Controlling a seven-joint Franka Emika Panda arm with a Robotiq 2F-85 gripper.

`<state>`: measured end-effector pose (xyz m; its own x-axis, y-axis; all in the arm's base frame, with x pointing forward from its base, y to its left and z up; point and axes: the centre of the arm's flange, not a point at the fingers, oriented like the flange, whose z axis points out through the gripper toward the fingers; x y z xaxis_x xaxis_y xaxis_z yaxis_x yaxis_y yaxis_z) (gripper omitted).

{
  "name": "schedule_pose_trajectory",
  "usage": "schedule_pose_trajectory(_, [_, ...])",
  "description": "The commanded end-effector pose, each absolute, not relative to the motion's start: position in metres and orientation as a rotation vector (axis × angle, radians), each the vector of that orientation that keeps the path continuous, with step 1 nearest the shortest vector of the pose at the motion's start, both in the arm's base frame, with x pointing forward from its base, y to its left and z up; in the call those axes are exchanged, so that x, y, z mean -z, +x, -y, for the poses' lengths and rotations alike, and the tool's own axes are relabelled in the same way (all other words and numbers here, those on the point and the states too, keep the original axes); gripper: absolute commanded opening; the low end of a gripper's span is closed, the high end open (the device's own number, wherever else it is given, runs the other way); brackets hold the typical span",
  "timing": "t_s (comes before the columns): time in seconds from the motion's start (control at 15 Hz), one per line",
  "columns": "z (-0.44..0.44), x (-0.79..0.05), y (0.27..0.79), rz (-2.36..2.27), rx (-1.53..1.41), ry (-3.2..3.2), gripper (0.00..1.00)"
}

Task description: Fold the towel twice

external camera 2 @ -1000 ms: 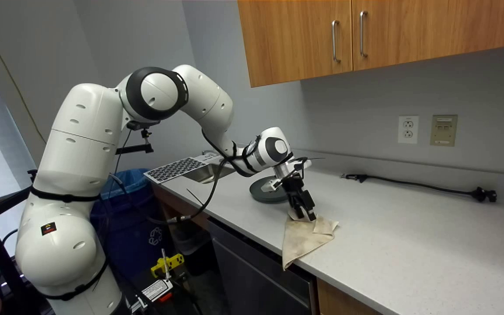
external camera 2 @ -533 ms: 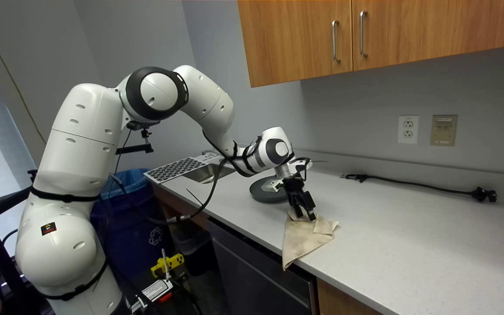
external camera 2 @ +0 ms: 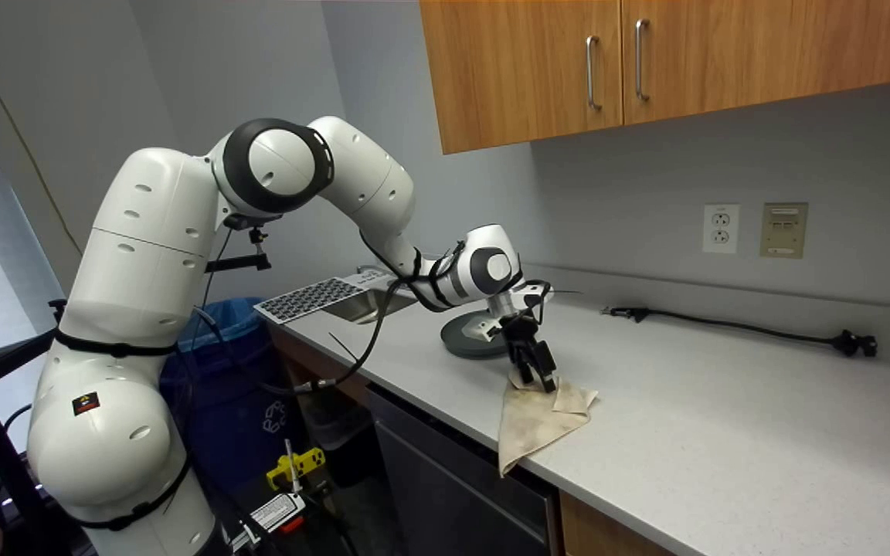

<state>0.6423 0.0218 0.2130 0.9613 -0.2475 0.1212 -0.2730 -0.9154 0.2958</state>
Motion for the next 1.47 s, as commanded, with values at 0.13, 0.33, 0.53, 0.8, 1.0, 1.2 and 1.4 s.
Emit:
schedule_pose_trajectory(0.13, [-0.022,-0.213,0.642,0.379,-0.114,2.799,1.0])
schedule_pose_trajectory(0.33, [-0.02,-0.224,0.639,0.372,-0.172,2.799,1.0])
schedule_pose_trajectory(0.53, [-0.012,-0.249,0.633,0.367,-0.272,2.799,1.0])
schedule_pose_trajectory(0.8, [-0.007,-0.285,0.619,0.367,-0.342,2.842,1.0])
schedule_pose_trajectory(1.0, [-0.008,-0.303,0.606,0.357,-0.326,2.869,1.0])
schedule_pose_trajectory(1.2, [-0.011,-0.31,0.592,0.334,-0.312,2.876,1.0])
schedule_pose_trajectory(1.4, [-0.011,-0.306,0.576,0.293,-0.273,2.888,1.0])
